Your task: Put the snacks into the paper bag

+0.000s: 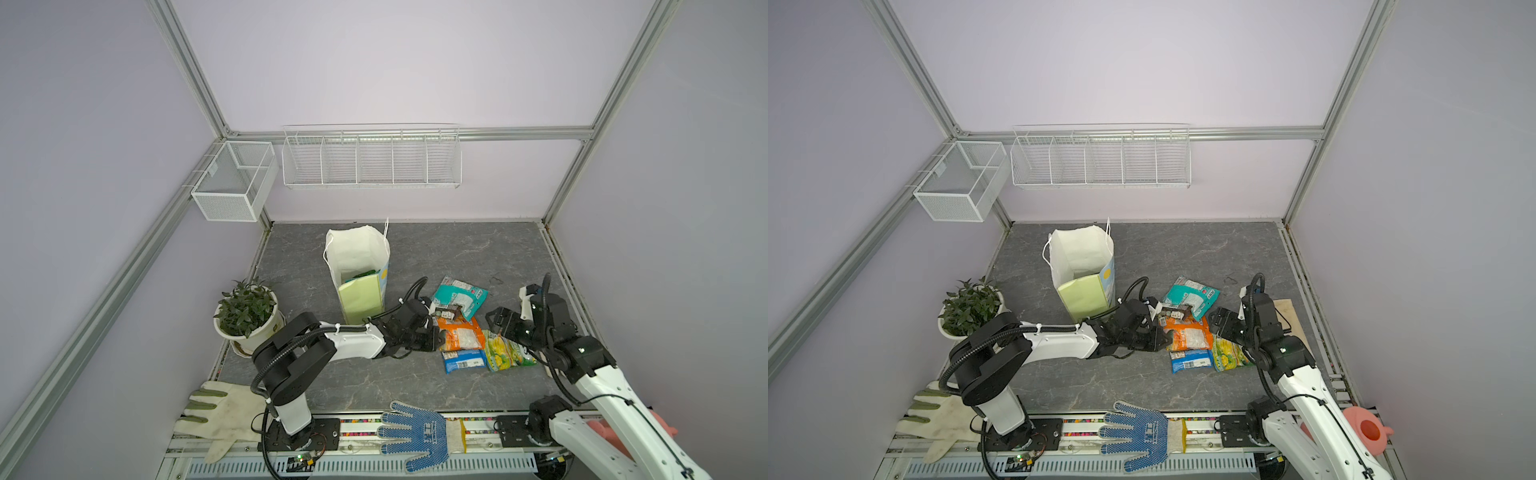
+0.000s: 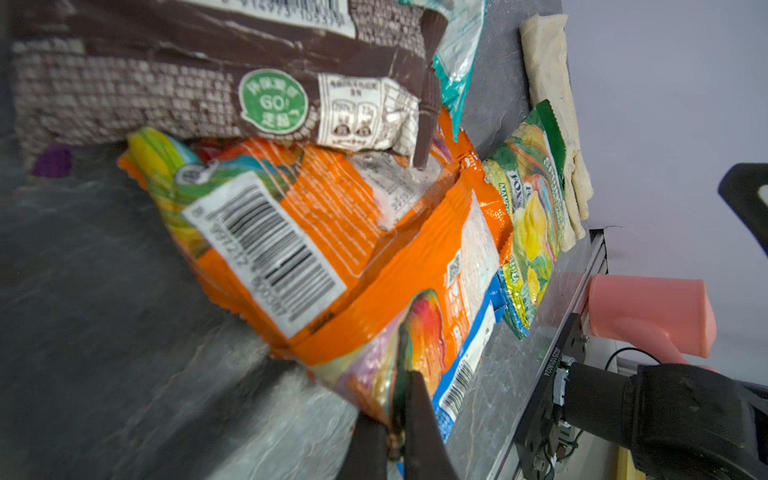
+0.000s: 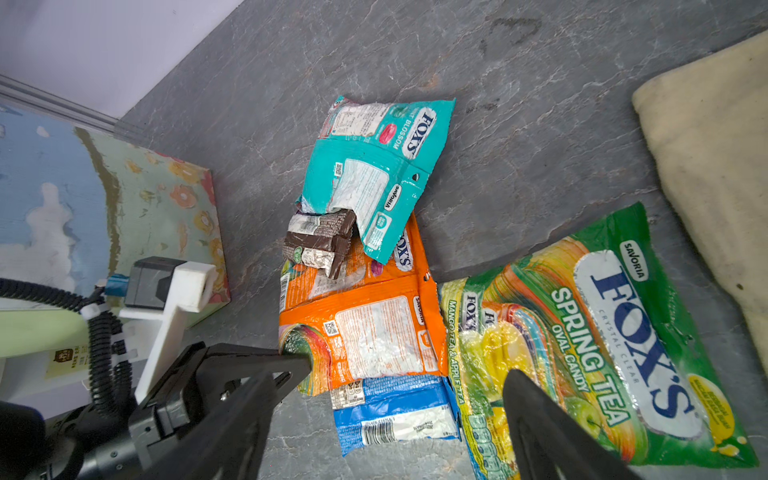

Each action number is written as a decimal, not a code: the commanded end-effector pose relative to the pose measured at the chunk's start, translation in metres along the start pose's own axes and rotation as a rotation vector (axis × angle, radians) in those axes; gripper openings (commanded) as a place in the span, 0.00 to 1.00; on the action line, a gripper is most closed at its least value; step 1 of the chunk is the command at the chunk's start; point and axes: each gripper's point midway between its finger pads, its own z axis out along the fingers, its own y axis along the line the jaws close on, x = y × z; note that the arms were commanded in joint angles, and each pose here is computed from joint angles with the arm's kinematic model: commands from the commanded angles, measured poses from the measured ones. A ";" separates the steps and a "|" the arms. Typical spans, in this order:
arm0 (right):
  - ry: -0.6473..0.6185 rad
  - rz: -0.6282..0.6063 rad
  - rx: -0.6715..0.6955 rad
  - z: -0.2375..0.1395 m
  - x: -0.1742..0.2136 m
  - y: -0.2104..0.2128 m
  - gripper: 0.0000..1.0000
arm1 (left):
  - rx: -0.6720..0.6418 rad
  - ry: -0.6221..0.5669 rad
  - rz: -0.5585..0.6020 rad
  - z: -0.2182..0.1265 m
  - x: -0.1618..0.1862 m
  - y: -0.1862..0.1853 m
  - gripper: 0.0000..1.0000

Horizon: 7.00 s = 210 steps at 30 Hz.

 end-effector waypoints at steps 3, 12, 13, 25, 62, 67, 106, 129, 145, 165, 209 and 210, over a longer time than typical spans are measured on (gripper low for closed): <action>0.013 0.006 0.028 0.002 0.007 -0.009 0.88 | 0.039 -0.051 0.058 -0.012 -0.016 -0.026 0.00; 0.014 0.005 0.028 0.002 0.007 -0.009 0.89 | 0.045 -0.061 0.097 -0.020 -0.019 -0.040 0.00; 0.010 0.006 0.027 0.002 0.007 -0.009 0.89 | 0.043 -0.061 0.098 -0.020 -0.019 -0.040 0.00; 0.007 0.004 0.024 0.001 0.005 -0.008 0.88 | 0.054 -0.082 0.138 -0.033 -0.026 -0.057 0.00; -0.001 0.003 0.025 0.002 0.005 -0.008 0.89 | 0.081 -0.149 0.213 -0.070 -0.040 -0.092 0.00; -0.019 0.020 0.055 0.000 0.003 -0.014 0.89 | 0.083 -0.175 0.231 -0.083 -0.043 -0.099 0.00; 0.007 0.032 0.111 0.005 0.009 -0.026 0.89 | 0.105 -0.400 0.382 -0.189 -0.065 -0.152 0.00; 0.013 0.044 0.089 0.009 0.006 -0.019 0.88 | 0.033 -0.757 0.499 -0.323 -0.079 -0.153 0.00; 0.014 0.049 0.073 0.009 0.002 -0.013 0.88 | -0.089 -0.973 0.500 -0.407 -0.076 -0.128 0.00; 0.044 0.073 0.066 0.019 0.007 -0.010 0.88 | -0.289 -1.147 0.454 -0.476 -0.073 -0.093 0.00; 0.078 0.009 0.070 0.026 0.016 0.003 0.89 | -0.660 -0.962 0.624 -0.430 -0.117 -0.096 0.00; 0.077 0.009 0.070 0.025 0.016 0.003 0.89 | -0.665 -0.957 0.627 -0.428 -0.118 -0.096 0.00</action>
